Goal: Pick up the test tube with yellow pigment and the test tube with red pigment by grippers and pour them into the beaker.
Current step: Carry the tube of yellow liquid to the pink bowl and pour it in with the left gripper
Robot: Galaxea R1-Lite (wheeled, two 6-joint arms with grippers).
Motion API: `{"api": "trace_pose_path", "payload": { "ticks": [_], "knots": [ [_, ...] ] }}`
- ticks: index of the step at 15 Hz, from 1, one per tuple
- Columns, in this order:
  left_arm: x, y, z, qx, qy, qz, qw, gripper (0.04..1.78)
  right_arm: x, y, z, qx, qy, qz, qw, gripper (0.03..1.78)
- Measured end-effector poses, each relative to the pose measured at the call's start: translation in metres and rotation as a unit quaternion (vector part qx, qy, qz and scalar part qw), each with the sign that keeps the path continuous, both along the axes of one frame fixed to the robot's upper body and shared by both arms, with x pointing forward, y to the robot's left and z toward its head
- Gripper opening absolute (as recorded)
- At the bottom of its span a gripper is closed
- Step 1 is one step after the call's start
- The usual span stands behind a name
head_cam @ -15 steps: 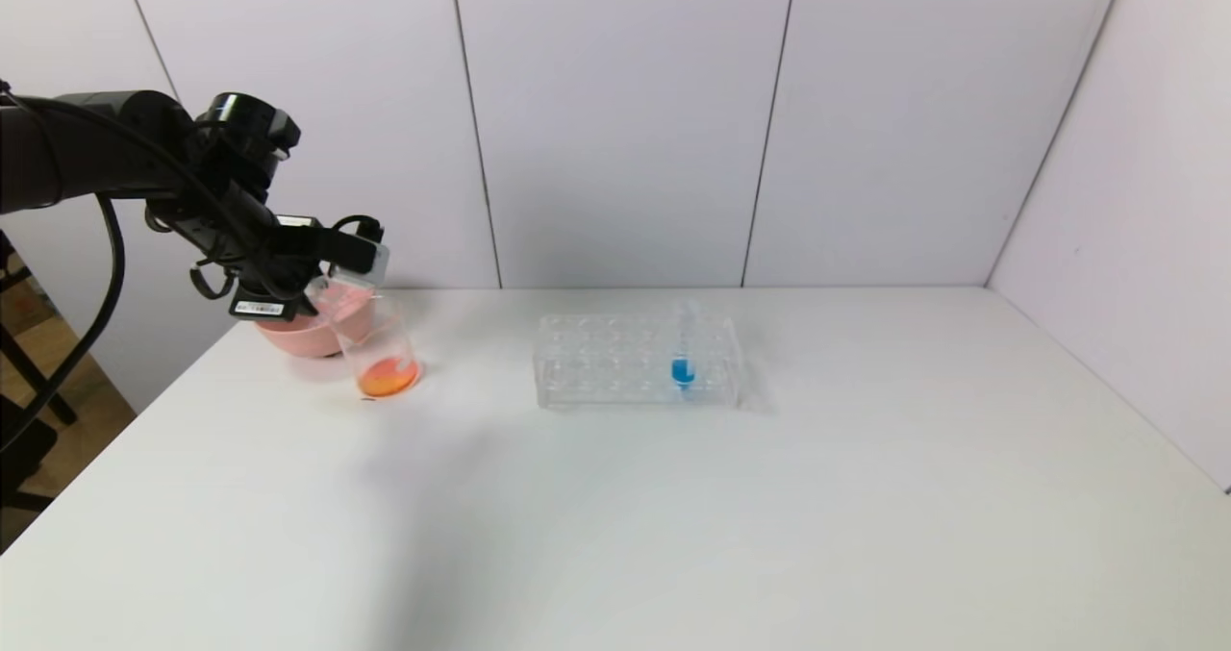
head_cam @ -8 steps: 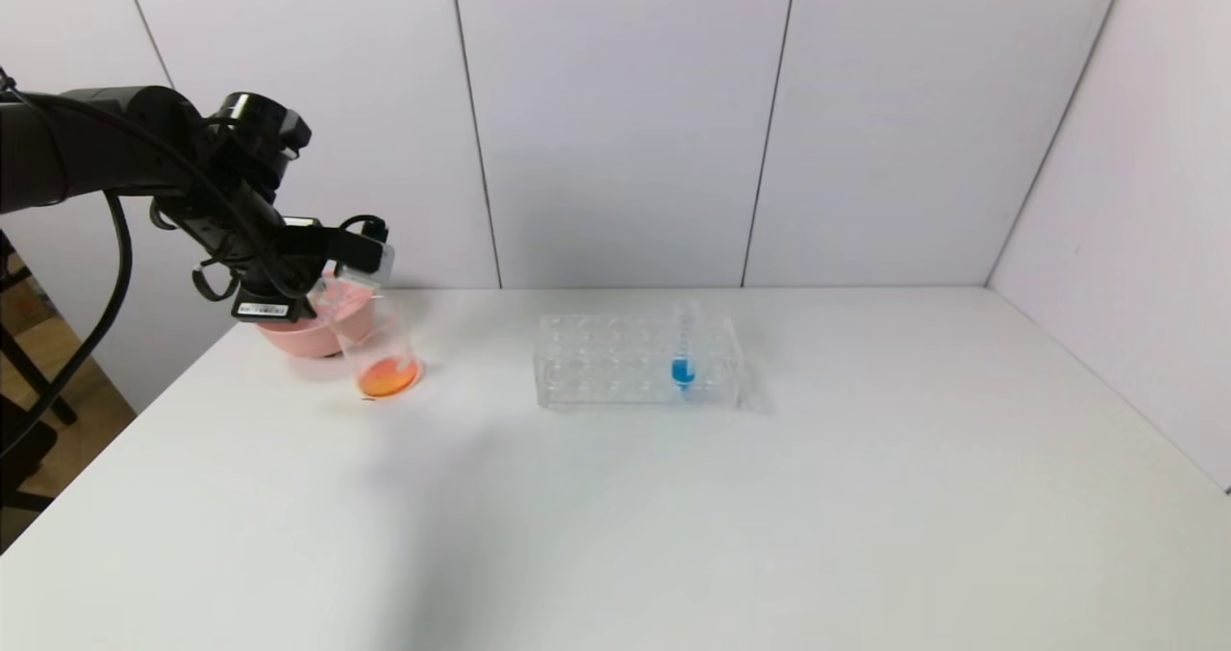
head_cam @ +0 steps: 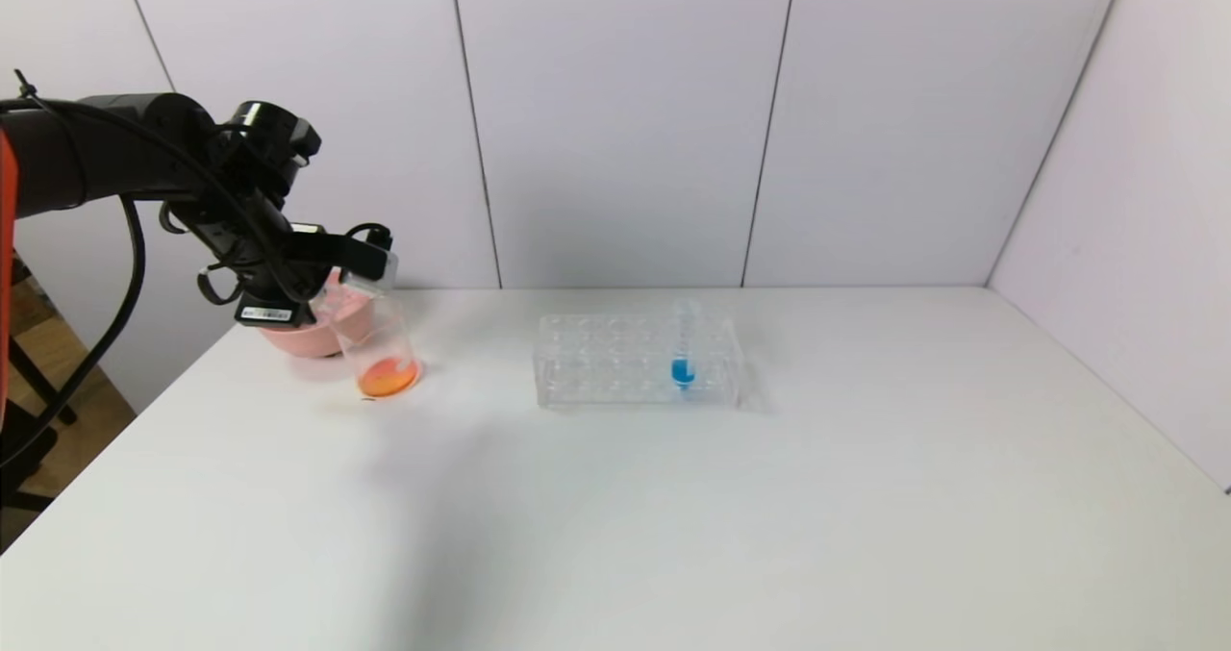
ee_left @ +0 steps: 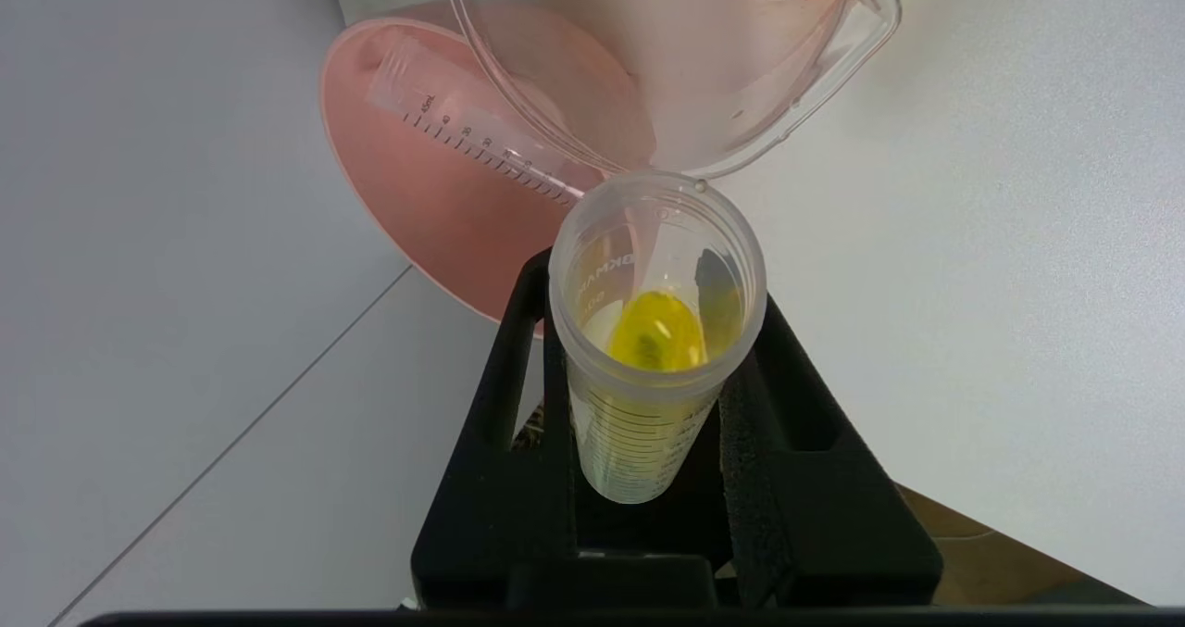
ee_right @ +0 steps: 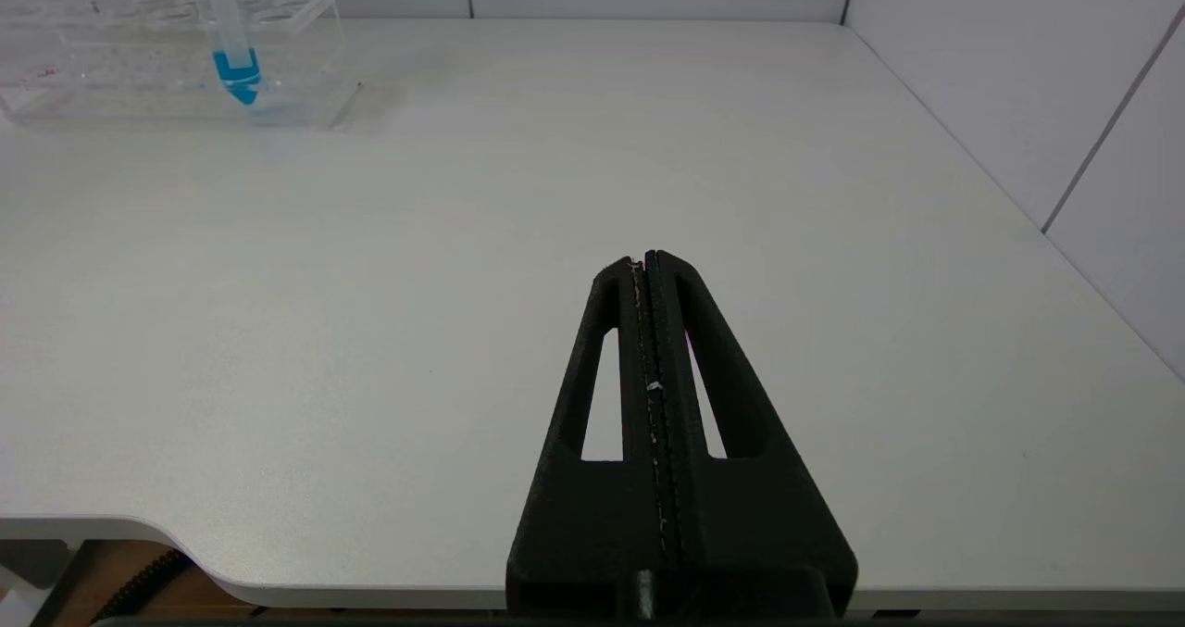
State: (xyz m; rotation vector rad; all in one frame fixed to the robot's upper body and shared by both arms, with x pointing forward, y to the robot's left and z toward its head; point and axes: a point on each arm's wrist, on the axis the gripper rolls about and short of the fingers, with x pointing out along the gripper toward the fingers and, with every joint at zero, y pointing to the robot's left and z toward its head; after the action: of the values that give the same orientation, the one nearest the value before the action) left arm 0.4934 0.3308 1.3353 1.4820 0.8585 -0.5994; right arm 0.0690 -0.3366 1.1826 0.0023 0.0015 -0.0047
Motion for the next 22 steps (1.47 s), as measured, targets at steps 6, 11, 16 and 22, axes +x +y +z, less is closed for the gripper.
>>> {"api": "trace_pose_path", "payload": {
  "ticks": [6,11,16,22],
  "knots": [
    [0.001,-0.003,-0.002,0.02,0.002,0.011,1.0,0.46,0.0,0.0,0.0,0.0,0.0,0.0,1.0,0.11],
    [0.002,-0.004,-0.002,0.022,0.0,0.012,1.0,0.46,0.0,0.0,0.0,0.0,0.0,0.0,1.0,0.11],
    [0.002,-0.007,-0.002,0.02,-0.003,0.012,1.0,0.46,0.0,0.0,0.0,0.0,0.0,0.0,1.0,0.11],
    [0.004,-0.011,-0.005,0.028,-0.003,0.026,0.999,0.46,0.0,0.0,0.0,0.0,0.0,0.0,1.0,0.11]
  ]
}}
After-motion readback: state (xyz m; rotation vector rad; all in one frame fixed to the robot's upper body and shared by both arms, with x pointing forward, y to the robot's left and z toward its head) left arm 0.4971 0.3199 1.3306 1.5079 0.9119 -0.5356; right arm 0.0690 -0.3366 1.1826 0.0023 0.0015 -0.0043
